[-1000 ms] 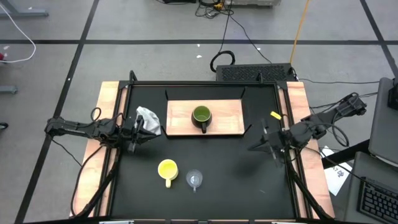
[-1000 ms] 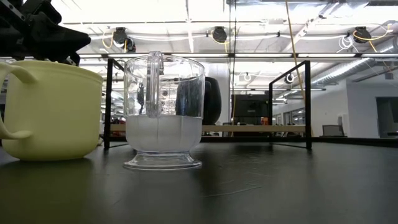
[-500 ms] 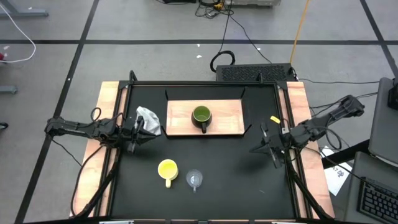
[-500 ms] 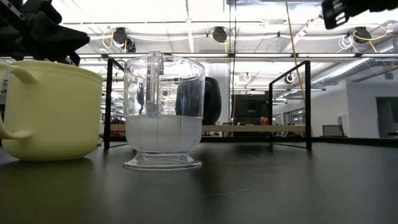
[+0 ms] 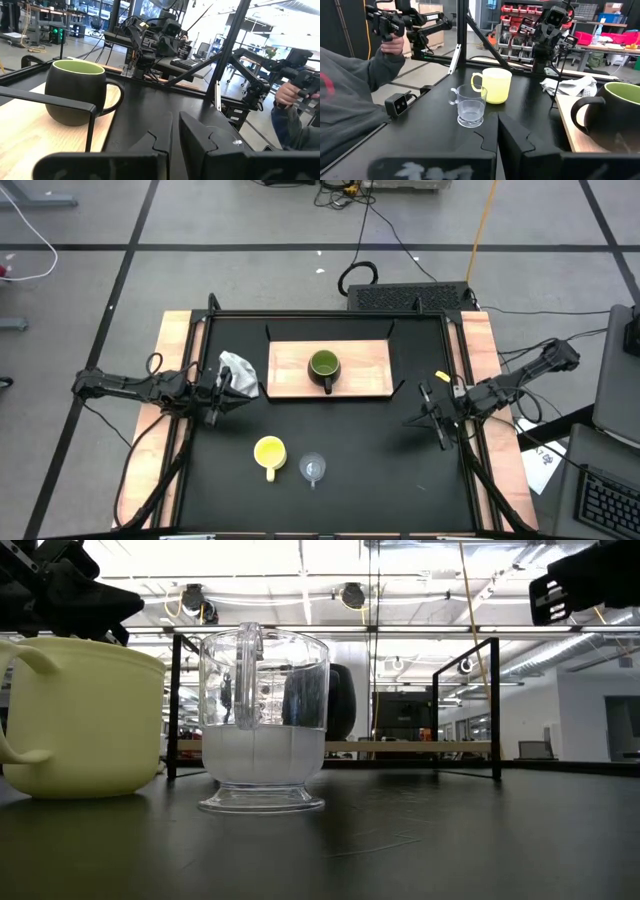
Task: Stack small to large cups/mugs on shelf
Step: Put the black mug on the shelf
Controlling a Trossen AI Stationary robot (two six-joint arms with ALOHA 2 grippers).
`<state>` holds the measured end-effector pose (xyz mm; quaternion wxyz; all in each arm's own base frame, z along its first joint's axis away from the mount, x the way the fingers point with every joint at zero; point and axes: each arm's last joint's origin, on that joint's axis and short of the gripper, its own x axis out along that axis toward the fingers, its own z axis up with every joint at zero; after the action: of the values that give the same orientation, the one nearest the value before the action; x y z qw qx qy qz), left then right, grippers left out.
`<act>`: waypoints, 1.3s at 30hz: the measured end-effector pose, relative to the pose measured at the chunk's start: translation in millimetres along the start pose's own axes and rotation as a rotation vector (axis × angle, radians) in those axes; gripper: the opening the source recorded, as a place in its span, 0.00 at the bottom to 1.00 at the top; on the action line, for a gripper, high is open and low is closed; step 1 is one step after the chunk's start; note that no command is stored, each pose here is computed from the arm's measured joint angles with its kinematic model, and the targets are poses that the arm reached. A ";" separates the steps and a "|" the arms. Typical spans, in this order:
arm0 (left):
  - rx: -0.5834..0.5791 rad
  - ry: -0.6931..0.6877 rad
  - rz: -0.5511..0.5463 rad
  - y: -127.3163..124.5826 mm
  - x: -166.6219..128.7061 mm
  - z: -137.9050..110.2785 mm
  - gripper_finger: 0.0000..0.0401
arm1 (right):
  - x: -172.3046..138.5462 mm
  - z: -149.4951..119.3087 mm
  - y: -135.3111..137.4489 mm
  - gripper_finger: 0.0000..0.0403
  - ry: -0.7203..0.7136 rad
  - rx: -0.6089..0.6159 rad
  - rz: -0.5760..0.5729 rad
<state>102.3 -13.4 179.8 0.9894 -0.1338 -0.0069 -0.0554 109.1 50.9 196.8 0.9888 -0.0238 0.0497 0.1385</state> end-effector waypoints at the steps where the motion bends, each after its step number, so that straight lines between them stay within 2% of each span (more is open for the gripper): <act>1: 0.000 0.000 0.000 0.0 0.0 0.0 0.08 | -0.4 -1.4 -0.1 0.00 -0.001 0.000 0.000; 17: 0.001 0.000 0.000 0.0 0.0 0.0 0.08 | -2.6 -12.5 -0.4 0.00 -0.045 -0.009 -0.001; 30: 0.001 0.001 0.000 0.0 0.0 -0.1 0.08 | -9.2 -22.2 -1.7 0.00 -0.136 -0.024 -0.004; 39: 0.001 0.001 0.001 0.0 0.0 -0.1 0.08 | -13.5 -20.3 -2.6 0.00 -0.180 -0.015 -0.006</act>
<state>102.3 -13.4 179.6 0.9895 -0.1332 -0.0063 -0.0553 95.1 43.6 178.2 0.9895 -0.0189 -0.0406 0.1376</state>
